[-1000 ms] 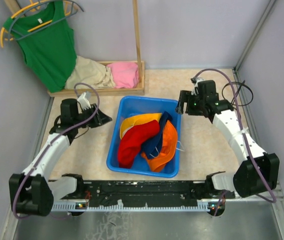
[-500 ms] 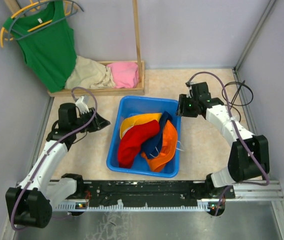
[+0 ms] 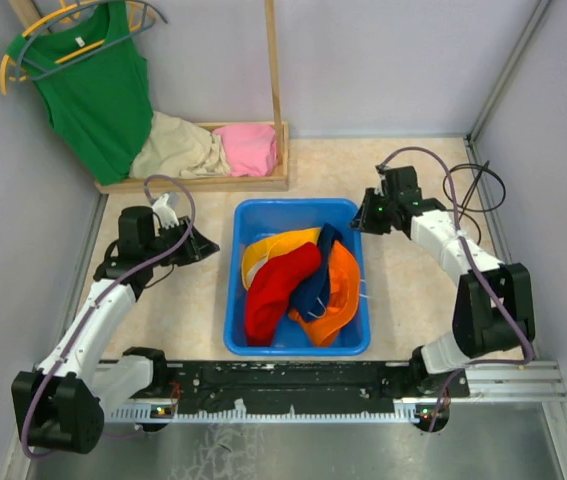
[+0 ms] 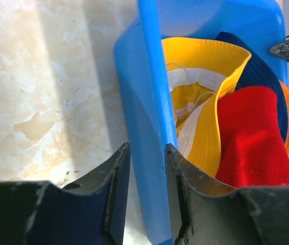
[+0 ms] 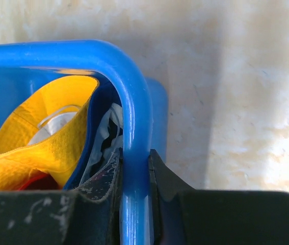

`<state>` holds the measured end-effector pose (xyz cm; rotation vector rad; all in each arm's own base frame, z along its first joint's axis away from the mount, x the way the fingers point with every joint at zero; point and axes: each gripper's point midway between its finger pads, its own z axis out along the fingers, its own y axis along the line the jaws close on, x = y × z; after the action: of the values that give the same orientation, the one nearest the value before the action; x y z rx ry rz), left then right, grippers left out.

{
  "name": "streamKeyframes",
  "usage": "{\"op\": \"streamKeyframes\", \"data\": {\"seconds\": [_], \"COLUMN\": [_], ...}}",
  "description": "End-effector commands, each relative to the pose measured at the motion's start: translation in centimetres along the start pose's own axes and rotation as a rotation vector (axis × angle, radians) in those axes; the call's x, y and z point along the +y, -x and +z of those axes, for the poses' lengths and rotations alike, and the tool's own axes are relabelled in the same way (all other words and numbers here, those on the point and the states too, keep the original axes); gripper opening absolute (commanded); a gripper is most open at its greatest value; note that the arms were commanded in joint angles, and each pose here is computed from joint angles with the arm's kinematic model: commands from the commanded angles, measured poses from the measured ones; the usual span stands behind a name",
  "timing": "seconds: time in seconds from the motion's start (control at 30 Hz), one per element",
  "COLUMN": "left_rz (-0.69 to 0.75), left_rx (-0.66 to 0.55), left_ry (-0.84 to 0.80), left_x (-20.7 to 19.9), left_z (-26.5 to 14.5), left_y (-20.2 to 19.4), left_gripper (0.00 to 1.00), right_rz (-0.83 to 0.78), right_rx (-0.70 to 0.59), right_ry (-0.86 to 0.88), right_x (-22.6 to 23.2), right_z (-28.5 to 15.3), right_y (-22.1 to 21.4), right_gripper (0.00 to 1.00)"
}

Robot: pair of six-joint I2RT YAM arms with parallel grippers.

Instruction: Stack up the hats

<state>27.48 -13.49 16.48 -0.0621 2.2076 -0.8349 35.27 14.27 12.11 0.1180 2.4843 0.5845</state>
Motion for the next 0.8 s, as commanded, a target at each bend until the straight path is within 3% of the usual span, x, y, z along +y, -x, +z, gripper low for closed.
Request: {"op": "streamKeyframes", "data": {"seconds": [0.0, 0.3, 0.47, 0.6, 0.67, 0.73, 0.77], "left_rz": [0.036, 0.031, 0.037, 0.038, 0.032, 0.019, 0.014], "left_rx": [-0.016, 0.011, 0.029, 0.035, 0.04, 0.049, 0.053], "left_ry": [-0.005, -0.053, -0.086, -0.108, -0.124, -0.14, -0.15], "left_x": [-0.6, -1.2, -1.7, -2.0, -2.2, -2.4, -2.5], "left_z": [-0.1, 1.0, 1.5, 1.6, 1.8, 2.0, 2.2], "left_y": [1.2, 1.5, 1.9, 1.9, 1.7, 1.4, 1.2], "left_gripper": [0.39, 0.38, 0.37, 0.37, 0.38, 0.38, 0.39], "right_rz": [0.139, 0.548, 0.773, 0.86, 0.854, 0.828, 0.813], "right_rx": [-0.133, -0.395, -0.497, -0.598, -0.581, -0.559, -0.557], "right_ry": [-0.117, -0.327, -0.384, -0.455, -0.457, -0.439, -0.432], "right_x": [-4.2, -9.9, -11.3, -12.9, -12.9, -12.5, -12.2], "right_z": [-3.4, -9.7, -10.8, -12.0, -11.6, -11.0, -10.9], "right_y": [1.6, 3.4, 3.5, 3.6, 3.5, 3.4, 3.4], "right_gripper": [0.0, 0.0, 0.0, 0.0, 0.0, 0.22, 0.26]}}
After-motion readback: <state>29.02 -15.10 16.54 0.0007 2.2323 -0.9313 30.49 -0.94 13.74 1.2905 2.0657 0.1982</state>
